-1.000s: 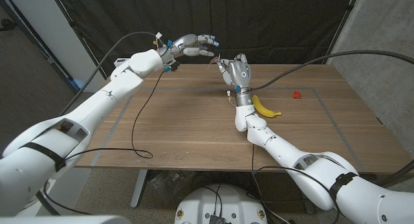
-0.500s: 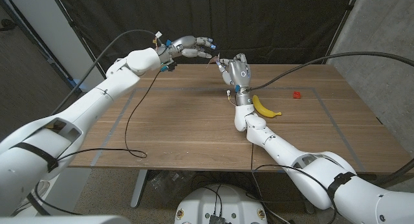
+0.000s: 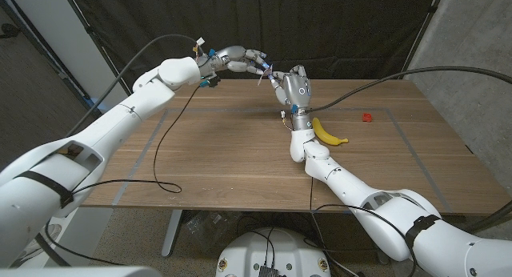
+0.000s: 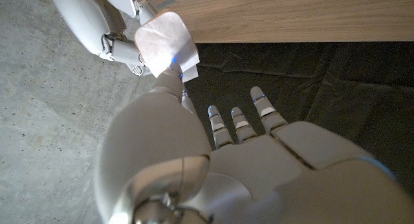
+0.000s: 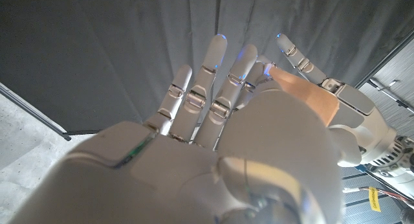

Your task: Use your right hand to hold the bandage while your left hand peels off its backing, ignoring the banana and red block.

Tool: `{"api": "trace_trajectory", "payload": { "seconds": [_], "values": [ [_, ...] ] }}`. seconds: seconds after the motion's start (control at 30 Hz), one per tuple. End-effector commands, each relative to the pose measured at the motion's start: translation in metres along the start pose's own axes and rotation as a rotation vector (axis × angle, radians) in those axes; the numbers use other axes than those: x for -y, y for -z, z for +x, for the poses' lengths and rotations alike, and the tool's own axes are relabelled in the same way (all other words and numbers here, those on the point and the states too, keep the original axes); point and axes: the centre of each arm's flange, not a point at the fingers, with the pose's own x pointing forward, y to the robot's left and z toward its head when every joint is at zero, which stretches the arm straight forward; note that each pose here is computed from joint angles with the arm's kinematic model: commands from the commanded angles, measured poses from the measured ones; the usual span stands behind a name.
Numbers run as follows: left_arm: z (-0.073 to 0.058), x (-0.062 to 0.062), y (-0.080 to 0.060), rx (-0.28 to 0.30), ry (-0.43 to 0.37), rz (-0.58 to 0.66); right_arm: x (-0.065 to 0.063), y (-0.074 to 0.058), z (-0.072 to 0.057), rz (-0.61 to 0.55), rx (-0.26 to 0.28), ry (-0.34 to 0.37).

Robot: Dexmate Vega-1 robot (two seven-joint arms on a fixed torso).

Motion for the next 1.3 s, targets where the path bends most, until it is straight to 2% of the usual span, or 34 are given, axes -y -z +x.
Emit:
{"api": "trace_trajectory", "payload": {
  "seconds": [0.03,0.6,0.83,1.3],
  "values": [
    [-0.004,0.001,-0.003,0.006,-0.033,-0.009,0.004,0.001,0.001,0.004,-0.001,0.011],
    [-0.006,0.002,-0.007,0.001,-0.078,0.031,0.006,0.004,-0.002,0.008,-0.009,0.015],
    [-0.008,0.003,-0.013,-0.026,-0.008,0.106,0.005,0.005,0.001,0.009,-0.016,0.016],
    [-0.019,0.007,-0.017,-0.053,0.08,0.133,0.005,0.005,0.004,0.013,-0.026,0.022]
  ]
}}
